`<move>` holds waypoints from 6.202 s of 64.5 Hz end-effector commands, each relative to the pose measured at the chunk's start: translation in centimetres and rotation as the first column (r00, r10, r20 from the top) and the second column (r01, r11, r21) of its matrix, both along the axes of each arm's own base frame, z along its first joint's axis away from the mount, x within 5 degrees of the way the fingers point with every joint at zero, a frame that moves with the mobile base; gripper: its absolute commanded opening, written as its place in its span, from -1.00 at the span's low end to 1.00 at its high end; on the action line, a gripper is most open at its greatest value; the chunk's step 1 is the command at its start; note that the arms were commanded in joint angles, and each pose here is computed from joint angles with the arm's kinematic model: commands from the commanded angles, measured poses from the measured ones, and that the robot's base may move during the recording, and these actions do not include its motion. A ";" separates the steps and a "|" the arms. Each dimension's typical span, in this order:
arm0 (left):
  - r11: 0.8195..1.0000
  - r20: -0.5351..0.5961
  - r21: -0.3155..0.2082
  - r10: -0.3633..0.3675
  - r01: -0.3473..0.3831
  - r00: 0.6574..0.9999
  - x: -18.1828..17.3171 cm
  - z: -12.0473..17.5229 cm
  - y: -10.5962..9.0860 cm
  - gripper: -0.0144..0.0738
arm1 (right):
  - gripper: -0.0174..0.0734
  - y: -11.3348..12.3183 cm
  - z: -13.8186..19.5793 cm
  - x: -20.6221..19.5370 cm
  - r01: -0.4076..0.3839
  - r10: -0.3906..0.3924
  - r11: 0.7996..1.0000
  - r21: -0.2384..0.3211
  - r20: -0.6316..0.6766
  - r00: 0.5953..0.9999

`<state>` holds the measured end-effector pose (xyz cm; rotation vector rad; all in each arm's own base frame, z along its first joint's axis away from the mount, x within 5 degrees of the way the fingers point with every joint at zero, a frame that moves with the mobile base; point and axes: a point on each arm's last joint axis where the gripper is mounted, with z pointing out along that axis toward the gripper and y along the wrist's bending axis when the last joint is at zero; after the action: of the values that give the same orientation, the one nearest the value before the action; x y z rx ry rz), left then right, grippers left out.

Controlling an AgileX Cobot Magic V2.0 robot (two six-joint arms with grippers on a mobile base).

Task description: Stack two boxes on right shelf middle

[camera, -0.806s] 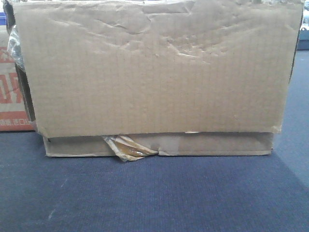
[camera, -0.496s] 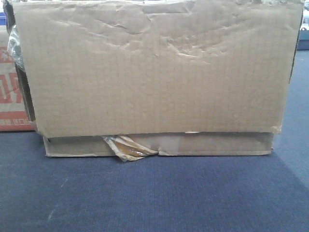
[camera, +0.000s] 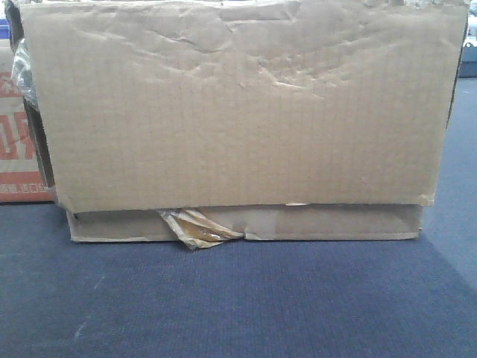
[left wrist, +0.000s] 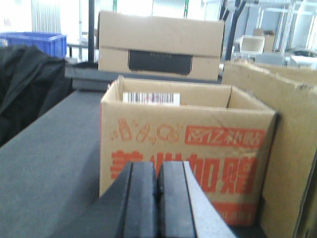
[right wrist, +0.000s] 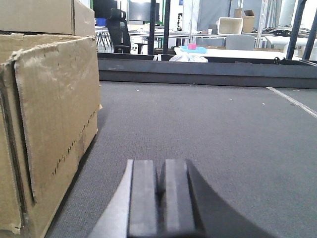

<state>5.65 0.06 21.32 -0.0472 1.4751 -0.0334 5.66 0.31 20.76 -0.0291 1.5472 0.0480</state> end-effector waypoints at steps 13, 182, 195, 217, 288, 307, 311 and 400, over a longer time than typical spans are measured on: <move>1.000 0.088 0.009 0.006 -0.007 0.996 -0.2 0.9 0.0 -0.93 | -0.97 -0.2 1.3 -0.1 0.020 -0.021 1.000 0.005 0.148 0.989; 0.997 -0.956 0.065 0.051 0.039 0.289 33.4 8.3 8.6 -0.92 | 0.64 1.0 19.1 7.2 -0.071 0.070 0.997 -0.008 -0.112 0.991; 0.997 -0.948 0.071 0.064 0.012 0.312 32.3 10.3 8.5 -0.93 | 0.64 1.1 19.0 7.2 -0.072 0.070 0.997 -0.008 -0.119 0.990; 0.966 -0.775 0.180 0.256 -0.186 0.578 26.6 22.3 8.4 -0.93 | 0.64 1.1 18.9 7.2 -0.073 0.072 0.997 -0.008 -0.127 0.989; 0.948 -0.772 -0.094 -0.261 0.303 0.579 31.6 20.6 -15.6 -0.93 | 0.64 1.4 18.4 7.1 -0.101 0.103 0.995 0.018 -0.175 0.979; 0.950 -0.787 -0.093 -0.255 0.299 0.563 31.9 20.0 -15.7 -0.61 | 0.64 1.5 18.4 7.1 -0.108 0.110 0.994 0.020 -0.179 0.978; 0.950 -0.787 -0.093 -0.255 0.299 0.563 31.9 20.0 -15.7 -0.31 | 0.64 1.5 18.4 7.1 -0.109 0.110 0.994 0.020 -0.180 0.977; 0.980 -0.904 -0.018 -0.099 0.196 0.415 28.6 17.7 -8.5 0.69 | 0.64 8.3 18.2 24.4 -0.327 0.258 0.943 0.057 -0.746 0.614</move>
<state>34.59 -8.38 39.68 0.1691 2.5840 -0.0952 29.29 8.47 39.43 -0.3798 2.3662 0.2937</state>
